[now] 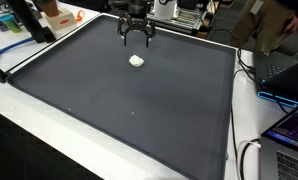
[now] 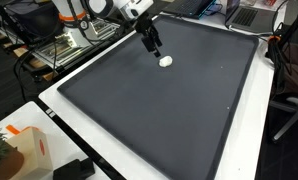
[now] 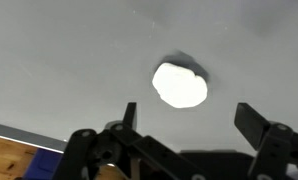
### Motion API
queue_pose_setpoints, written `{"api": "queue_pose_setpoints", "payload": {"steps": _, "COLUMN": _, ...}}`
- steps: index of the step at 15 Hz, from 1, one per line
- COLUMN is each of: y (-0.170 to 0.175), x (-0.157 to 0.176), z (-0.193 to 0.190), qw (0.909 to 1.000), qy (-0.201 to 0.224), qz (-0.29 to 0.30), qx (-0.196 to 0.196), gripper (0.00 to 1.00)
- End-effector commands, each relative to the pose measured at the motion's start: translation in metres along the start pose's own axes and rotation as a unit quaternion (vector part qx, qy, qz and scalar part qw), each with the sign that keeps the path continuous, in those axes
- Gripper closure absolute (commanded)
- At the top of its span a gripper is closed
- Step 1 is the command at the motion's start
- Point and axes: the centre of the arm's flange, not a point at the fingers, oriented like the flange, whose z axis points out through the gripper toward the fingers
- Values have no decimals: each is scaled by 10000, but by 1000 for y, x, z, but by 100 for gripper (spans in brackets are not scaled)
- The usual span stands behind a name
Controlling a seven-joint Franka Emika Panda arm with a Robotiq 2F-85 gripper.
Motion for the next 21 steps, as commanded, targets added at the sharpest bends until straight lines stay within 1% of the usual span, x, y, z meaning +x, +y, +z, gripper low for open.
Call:
{"api": "queue_pose_setpoints", "payload": {"steps": 1, "y": 16, "x": -28, "z": -3, "qw": 9979, "qy": 171, "qz": -533, "qx": 319, "gripper": 0}}
{"api": "queue_pose_setpoints", "payload": {"steps": 7, "y": 25, "x": -53, "z": -6, "qw": 9893, "qy": 616, "qz": -1085, "qx": 751, "gripper": 0}}
{"api": "queue_pose_setpoints", "payload": {"steps": 10, "y": 27, "x": -59, "z": -10, "qw": 9839, "qy": 846, "qz": -1298, "qx": 885, "gripper": 0}}
{"api": "queue_pose_setpoints", "payload": {"steps": 18, "y": 35, "x": -57, "z": -12, "qw": 9743, "qy": 1216, "qz": -1579, "qx": 1052, "gripper": 0}}
{"api": "queue_pose_setpoints", "payload": {"steps": 19, "y": 36, "x": -56, "z": -12, "qw": 9742, "qy": 1266, "qz": -1533, "qx": 1072, "gripper": 0}}
{"api": "queue_pose_setpoints", "payload": {"steps": 20, "y": 26, "x": -56, "z": -11, "qw": 9762, "qy": 1142, "qz": -1580, "qx": 946, "gripper": 0}}
{"api": "queue_pose_setpoints", "payload": {"steps": 21, "y": 28, "x": -56, "z": -11, "qw": 9763, "qy": 1150, "qz": -1575, "qx": 938, "gripper": 0}}
